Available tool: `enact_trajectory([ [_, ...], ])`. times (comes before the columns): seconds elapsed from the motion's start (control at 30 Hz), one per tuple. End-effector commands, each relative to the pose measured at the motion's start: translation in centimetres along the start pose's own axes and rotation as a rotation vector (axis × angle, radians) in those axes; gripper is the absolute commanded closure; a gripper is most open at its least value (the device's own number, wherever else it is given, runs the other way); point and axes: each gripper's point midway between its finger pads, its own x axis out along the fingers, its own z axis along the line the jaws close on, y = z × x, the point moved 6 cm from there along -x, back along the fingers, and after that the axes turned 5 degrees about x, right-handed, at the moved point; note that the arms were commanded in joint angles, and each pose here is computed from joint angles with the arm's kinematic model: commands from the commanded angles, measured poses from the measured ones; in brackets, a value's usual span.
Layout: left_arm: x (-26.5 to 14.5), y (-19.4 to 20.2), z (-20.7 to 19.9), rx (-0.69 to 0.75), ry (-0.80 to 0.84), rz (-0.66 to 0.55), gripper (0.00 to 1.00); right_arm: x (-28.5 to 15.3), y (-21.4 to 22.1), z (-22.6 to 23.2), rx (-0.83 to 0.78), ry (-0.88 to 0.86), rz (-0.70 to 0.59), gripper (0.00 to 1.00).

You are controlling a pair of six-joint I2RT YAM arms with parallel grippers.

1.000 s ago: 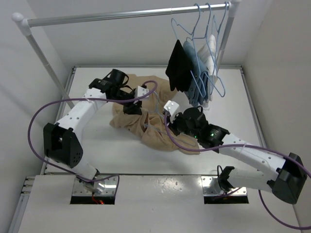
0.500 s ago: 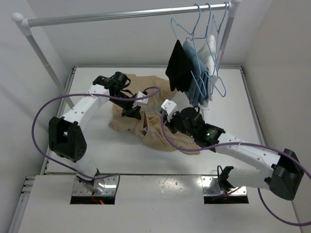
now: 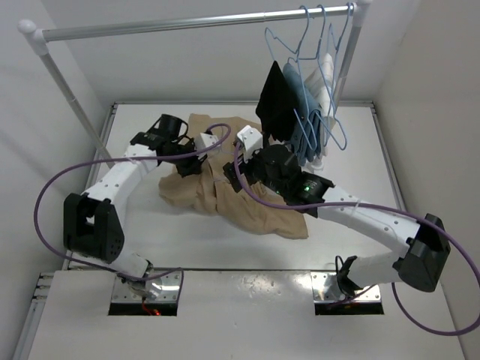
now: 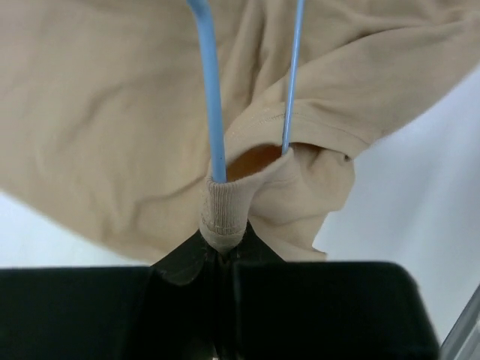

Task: Place the t-shirt on the hanger
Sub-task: Place tshirt on hanger

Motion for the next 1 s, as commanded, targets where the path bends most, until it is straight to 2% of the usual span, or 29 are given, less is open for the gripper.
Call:
enact_trajectory([
  [0.0,-1.8,-0.4,1.1,-0.075,-0.237,0.002,1.0,-0.4,-1.8,0.2,0.083,0.048,-0.037,0.01],
  [0.1,-2.2,0.5,0.6,-0.149,-0.324,0.002,1.0,-0.5,-3.3,0.2,0.121,0.057,-0.073,0.01],
  [0.13,-2.3,0.8,0.7,-0.167,-0.359,0.008,1.0,-0.3,-3.5,0.4,0.129,0.047,-0.06,0.05],
  [0.17,-2.5,1.4,0.5,-0.193,-0.376,0.013,1.0,0.6,-2.1,1.0,0.112,0.034,0.012,0.12],
  [0.23,-2.5,1.8,0.1,-0.25,-0.397,0.009,1.0,1.7,-1.5,2.4,0.109,-0.036,0.081,0.29],
  [0.27,-2.1,2.2,0.0,-0.272,-0.405,0.015,1.0,3.1,1.3,3.3,0.093,-0.083,0.204,0.47],
  [0.37,-1.9,2.6,-0.5,-0.34,-0.421,-0.002,1.0,4.9,2.7,4.9,0.105,-0.138,0.324,0.71],
  [0.43,-1.8,3.2,-1.2,-0.379,-0.432,-0.004,1.0,5.9,4.9,6.2,0.12,-0.133,0.412,0.71],
  [0.57,-1.3,4.4,-1.9,-0.384,-0.459,-0.009,1.0,7.0,8.1,7.0,0.121,-0.111,0.424,0.51],
  [0.67,-1.3,4.8,-2.0,-0.411,-0.467,-0.015,1.0,7.8,10.5,7.6,0.104,-0.112,0.484,0.5],
  [0.83,-0.9,5.3,-2.4,-0.434,-0.462,-0.011,1.0,8.0,12.5,9.0,0.111,-0.183,0.457,0.44],
  [0.97,-0.4,5.7,-2.9,-0.464,-0.442,-0.007,1.0,8.3,15.3,8.3,0.117,-0.097,0.489,0.42],
])
